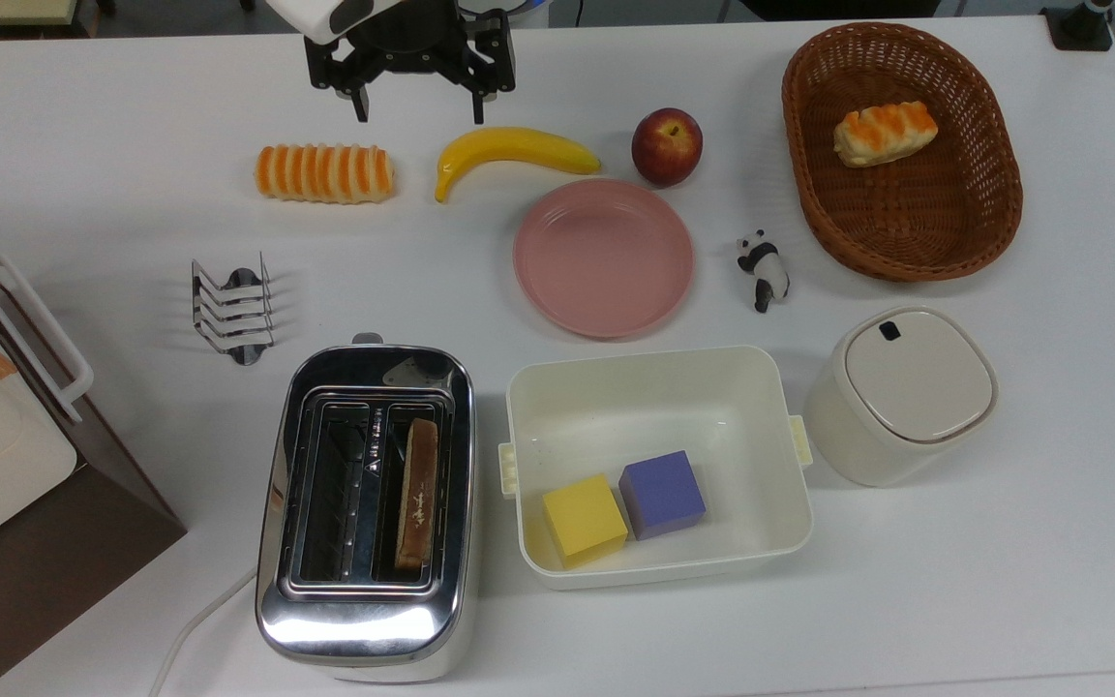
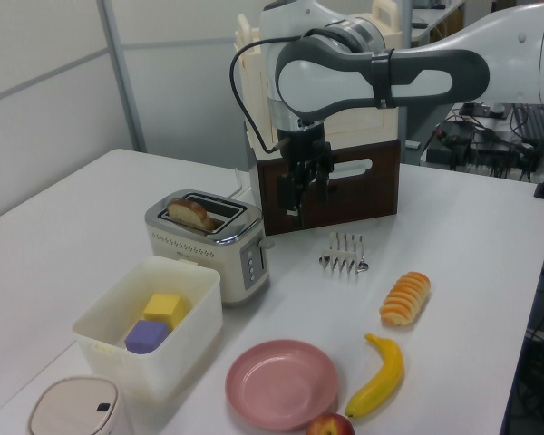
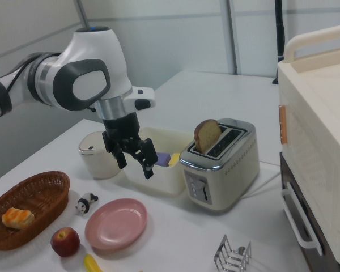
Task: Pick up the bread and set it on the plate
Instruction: 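Move the open gripper over the toaster toward the bread slice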
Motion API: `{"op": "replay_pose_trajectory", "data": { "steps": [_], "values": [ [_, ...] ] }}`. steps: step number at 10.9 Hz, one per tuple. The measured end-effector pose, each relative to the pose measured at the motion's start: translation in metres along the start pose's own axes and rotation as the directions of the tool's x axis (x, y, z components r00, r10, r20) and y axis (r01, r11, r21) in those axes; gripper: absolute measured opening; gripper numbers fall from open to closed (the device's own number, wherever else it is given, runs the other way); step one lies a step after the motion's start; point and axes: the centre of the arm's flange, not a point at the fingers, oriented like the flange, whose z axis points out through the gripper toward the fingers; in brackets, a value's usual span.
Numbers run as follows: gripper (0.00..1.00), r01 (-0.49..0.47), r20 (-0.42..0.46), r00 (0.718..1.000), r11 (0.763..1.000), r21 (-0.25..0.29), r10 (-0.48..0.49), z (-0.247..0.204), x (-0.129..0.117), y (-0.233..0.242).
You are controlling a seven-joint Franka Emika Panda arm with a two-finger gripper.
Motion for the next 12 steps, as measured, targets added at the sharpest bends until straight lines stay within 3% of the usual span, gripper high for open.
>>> {"op": "replay_pose_trajectory", "data": {
  "steps": [4, 10, 12],
  "values": [
    [1.0, -0.002, -0.01, 1.0, 1.0, 0.0, 0.002, 0.0, 0.002, 0.001],
    [1.0, -0.01, -0.211, 0.978, 1.0, -0.008, 0.008, 0.014, 0.043, 0.001],
    [1.0, -0.013, -0.265, 0.964, 1.0, 0.019, 0.018, 0.022, 0.057, -0.002]
  ]
}}
